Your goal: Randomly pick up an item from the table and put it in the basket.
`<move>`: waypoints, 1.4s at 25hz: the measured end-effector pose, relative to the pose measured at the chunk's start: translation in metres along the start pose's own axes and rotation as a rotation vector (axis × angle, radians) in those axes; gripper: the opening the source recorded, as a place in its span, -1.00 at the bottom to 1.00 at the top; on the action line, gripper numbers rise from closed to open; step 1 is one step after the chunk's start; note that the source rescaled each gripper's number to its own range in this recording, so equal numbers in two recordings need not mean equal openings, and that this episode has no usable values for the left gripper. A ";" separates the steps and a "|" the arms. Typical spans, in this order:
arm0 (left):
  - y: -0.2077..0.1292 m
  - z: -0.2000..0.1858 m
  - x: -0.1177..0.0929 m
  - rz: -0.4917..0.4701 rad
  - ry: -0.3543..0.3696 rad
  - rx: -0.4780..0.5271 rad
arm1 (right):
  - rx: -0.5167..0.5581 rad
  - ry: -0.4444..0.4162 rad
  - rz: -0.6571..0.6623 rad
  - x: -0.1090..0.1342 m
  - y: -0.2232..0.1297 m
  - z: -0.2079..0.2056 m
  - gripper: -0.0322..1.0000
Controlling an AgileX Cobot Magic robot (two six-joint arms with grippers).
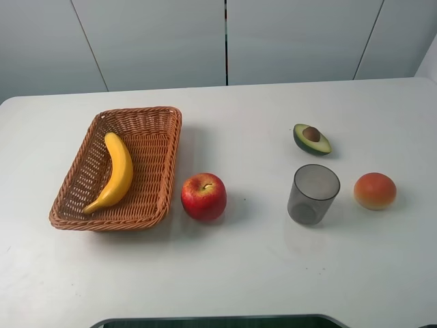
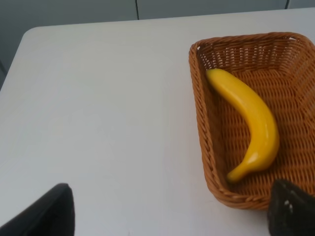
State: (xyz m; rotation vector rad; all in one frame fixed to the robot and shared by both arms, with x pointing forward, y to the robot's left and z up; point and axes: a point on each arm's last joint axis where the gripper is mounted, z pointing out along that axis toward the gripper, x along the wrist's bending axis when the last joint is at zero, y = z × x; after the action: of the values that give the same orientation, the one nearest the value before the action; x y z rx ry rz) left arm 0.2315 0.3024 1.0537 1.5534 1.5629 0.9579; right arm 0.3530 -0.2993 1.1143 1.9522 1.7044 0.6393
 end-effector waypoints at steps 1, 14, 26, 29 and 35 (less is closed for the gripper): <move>0.000 0.000 0.000 0.000 0.000 0.000 | -0.012 0.001 -0.002 -0.002 -0.007 -0.006 1.00; 0.000 0.000 0.000 0.000 0.000 0.000 | -0.197 0.026 -0.029 -0.017 -0.084 -0.033 1.00; 0.000 0.000 0.000 0.000 0.000 0.000 | -0.324 0.061 -0.062 -0.020 -0.112 -0.037 1.00; 0.000 0.000 0.000 0.000 0.000 0.000 | -0.365 0.064 -0.071 -0.021 -0.123 -0.035 1.00; 0.000 0.000 0.000 0.000 0.000 0.000 | -0.387 0.067 -0.078 -0.022 -0.132 -0.027 1.00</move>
State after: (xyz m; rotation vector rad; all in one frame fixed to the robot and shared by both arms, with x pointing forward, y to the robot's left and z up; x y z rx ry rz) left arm 0.2315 0.3024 1.0537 1.5534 1.5629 0.9579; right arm 0.2311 -0.3040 1.0521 1.6031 1.5482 0.9367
